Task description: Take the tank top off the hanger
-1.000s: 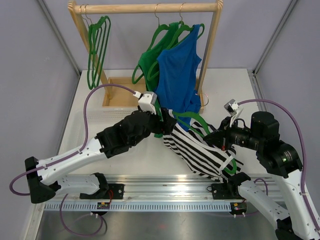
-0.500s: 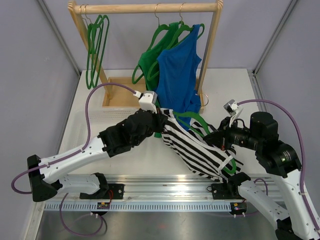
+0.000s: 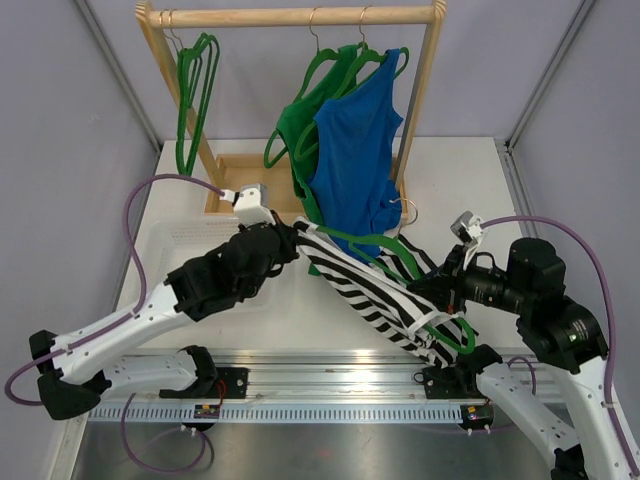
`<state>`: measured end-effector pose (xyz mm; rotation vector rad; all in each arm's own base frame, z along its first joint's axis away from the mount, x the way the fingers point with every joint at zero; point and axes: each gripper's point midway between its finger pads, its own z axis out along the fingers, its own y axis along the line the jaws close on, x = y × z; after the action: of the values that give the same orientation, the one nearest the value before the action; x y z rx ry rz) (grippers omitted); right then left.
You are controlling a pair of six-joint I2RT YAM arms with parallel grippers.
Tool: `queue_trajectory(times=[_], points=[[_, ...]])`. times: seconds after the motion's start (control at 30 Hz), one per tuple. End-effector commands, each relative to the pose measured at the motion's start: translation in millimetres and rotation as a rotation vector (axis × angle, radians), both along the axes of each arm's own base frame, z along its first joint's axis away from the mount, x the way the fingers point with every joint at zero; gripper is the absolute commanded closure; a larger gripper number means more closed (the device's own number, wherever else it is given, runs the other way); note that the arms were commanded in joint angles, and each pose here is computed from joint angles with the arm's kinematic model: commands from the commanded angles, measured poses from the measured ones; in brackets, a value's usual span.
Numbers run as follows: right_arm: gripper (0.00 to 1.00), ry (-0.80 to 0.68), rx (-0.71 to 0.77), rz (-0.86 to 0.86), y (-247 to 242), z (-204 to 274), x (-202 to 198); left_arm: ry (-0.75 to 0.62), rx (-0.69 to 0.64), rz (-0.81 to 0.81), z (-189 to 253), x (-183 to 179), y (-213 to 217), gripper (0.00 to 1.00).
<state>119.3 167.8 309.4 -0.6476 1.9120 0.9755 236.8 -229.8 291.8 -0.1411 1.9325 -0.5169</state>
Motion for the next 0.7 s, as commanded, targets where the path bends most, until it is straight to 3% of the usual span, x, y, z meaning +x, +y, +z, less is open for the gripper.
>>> queue_trajectory(times=[0.0,0.33,0.5,0.67], points=[[1.0,-0.102,0.054,0.102,6.8,22.7,-15.8,-0.007,0.009,0.247,-8.4,13.7,56.7,1.0],[1.0,-0.022,0.054,0.204,15.3,20.4,-26.8,-0.049,-0.073,0.418,-8.2,2.5,118.9,1.0],[1.0,0.051,0.021,0.201,18.1,11.3,-18.5,-0.162,-0.108,0.319,14.8,2.8,112.1,1.0],[1.0,-0.065,0.049,0.254,15.4,29.3,-34.3,-0.096,-0.045,0.457,2.8,1.3,136.7,1.0]])
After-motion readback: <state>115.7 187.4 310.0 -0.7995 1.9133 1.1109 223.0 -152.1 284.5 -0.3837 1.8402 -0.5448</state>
